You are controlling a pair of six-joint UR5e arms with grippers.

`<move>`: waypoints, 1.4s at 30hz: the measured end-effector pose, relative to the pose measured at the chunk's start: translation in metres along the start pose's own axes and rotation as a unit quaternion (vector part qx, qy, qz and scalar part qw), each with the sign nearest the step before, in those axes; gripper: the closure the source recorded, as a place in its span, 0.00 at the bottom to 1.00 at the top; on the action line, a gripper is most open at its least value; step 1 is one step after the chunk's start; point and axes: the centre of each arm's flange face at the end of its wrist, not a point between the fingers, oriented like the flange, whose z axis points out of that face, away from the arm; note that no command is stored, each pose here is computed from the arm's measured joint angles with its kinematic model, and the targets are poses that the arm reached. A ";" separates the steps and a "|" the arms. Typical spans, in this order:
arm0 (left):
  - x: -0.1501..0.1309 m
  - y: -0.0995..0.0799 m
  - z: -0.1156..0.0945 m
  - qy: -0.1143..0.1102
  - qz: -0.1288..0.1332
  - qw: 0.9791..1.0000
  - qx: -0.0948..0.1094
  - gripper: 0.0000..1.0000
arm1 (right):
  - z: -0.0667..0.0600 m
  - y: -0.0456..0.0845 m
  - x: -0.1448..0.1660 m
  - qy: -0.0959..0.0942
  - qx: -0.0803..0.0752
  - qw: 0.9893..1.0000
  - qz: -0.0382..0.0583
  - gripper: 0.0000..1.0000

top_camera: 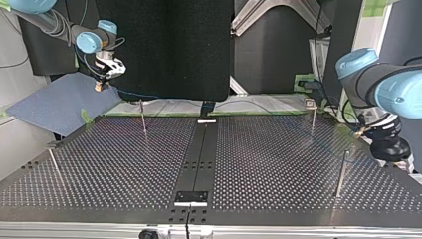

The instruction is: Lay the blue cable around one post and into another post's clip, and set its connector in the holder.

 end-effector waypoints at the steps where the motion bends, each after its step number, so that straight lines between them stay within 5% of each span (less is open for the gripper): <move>1: -0.004 0.000 0.002 0.000 0.002 1.000 0.000 0.00 | 0.000 0.000 0.000 0.000 0.000 1.000 0.000 1.00; 13: -0.027 -0.027 0.018 0.000 0.004 0.999 0.047 0.00 | 0.000 -0.001 0.000 0.000 0.000 1.000 0.000 1.00; 19: -0.026 -0.034 0.032 0.012 0.004 0.999 0.052 0.00 | 0.000 -0.001 0.000 0.000 0.000 1.000 0.001 1.00; 29: -0.050 -0.054 0.054 -0.015 -0.014 0.997 0.077 0.00 | 0.000 0.000 0.000 0.000 0.000 1.000 0.000 1.00; 42: -0.052 -0.062 0.064 -0.023 -0.014 0.997 0.077 0.00 | 0.000 -0.001 0.000 0.000 0.000 1.000 0.000 1.00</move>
